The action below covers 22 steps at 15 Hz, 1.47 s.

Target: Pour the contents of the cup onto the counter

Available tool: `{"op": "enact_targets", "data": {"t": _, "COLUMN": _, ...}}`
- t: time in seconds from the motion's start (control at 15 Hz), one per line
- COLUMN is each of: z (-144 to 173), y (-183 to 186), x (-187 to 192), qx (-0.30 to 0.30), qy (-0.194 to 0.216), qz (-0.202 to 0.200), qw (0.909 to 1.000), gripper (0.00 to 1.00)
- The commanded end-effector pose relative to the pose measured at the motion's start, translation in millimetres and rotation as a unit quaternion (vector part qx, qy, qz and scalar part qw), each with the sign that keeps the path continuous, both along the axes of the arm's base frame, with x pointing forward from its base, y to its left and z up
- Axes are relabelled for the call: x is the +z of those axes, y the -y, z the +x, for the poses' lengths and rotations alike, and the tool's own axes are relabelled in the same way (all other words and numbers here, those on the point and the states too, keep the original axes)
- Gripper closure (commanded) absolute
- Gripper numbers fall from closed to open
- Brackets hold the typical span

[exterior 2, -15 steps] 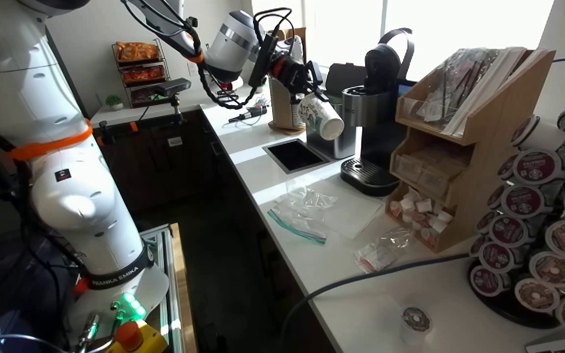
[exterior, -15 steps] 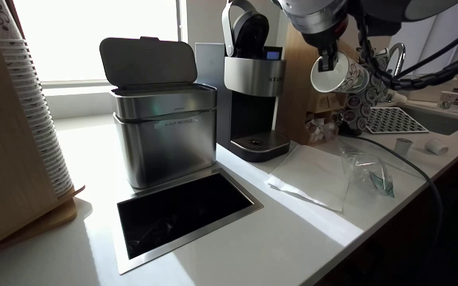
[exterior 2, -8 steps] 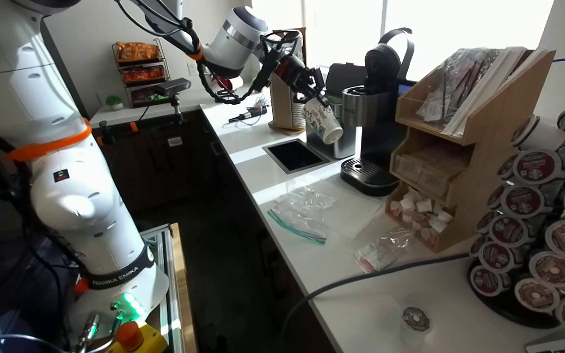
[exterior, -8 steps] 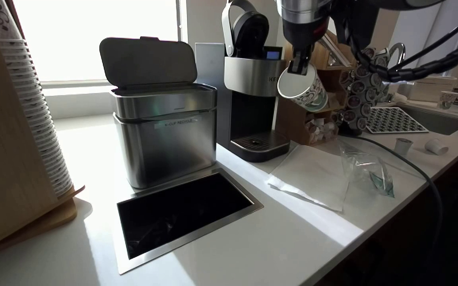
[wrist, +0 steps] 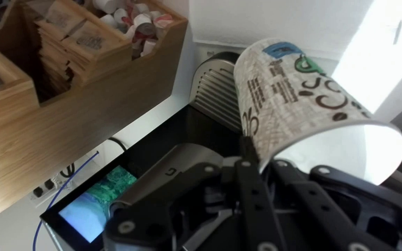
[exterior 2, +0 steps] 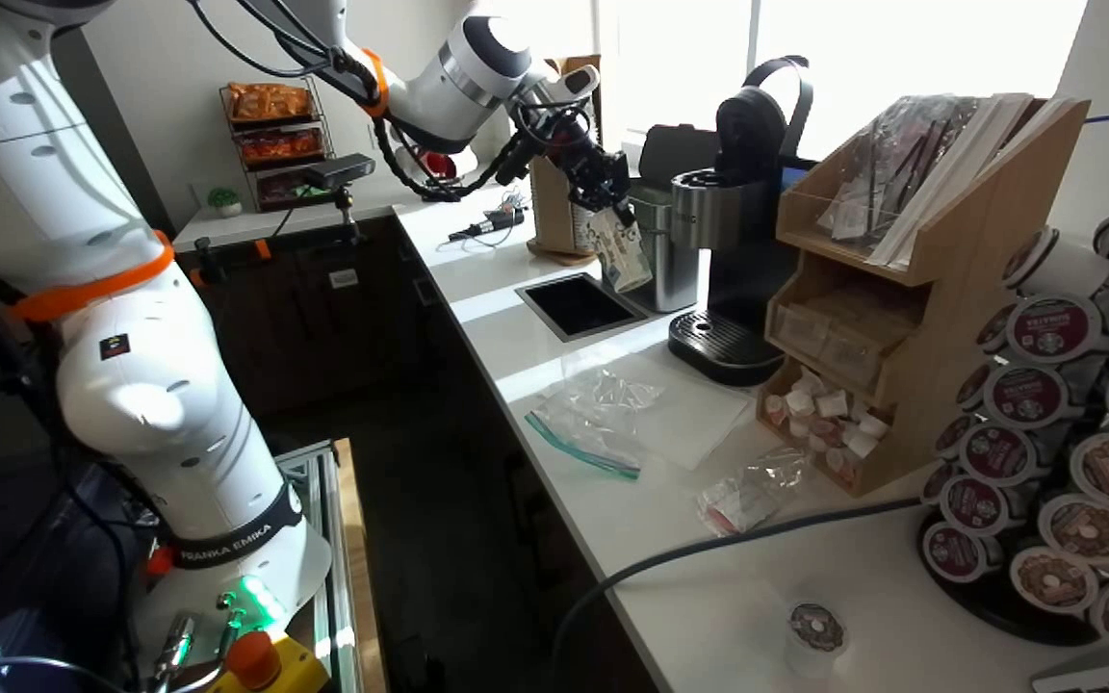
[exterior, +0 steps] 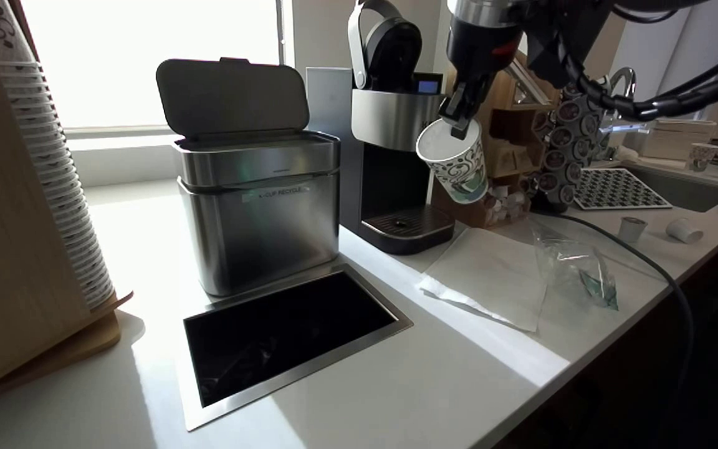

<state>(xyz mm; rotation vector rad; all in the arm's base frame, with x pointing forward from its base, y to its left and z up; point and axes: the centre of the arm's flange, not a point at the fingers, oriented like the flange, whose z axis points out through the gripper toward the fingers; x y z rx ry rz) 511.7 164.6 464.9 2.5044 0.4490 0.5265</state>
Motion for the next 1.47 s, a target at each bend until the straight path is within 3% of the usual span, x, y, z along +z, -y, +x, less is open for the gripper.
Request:
{"op": "enact_targets", "data": {"t": 0.0, "z": -22, "y": 20, "x": -5, "qx": -0.018, "qy": 0.004, "qz": 0.061, "qw": 0.998, "gripper": 0.99}}
{"op": "enact_targets", "data": {"t": 0.6, "z": -30, "y": 47, "x": -29, "qx": 0.002, "qy": 0.02, "qz": 0.184, "qw": 0.9827, "gripper": 0.99}}
{"op": "enact_targets", "data": {"t": 1.4, "z": -45, "y": 73, "x": -62, "qx": -0.016, "qy": -0.002, "qz": 0.29, "qw": 0.9568, "gripper": 0.99}}
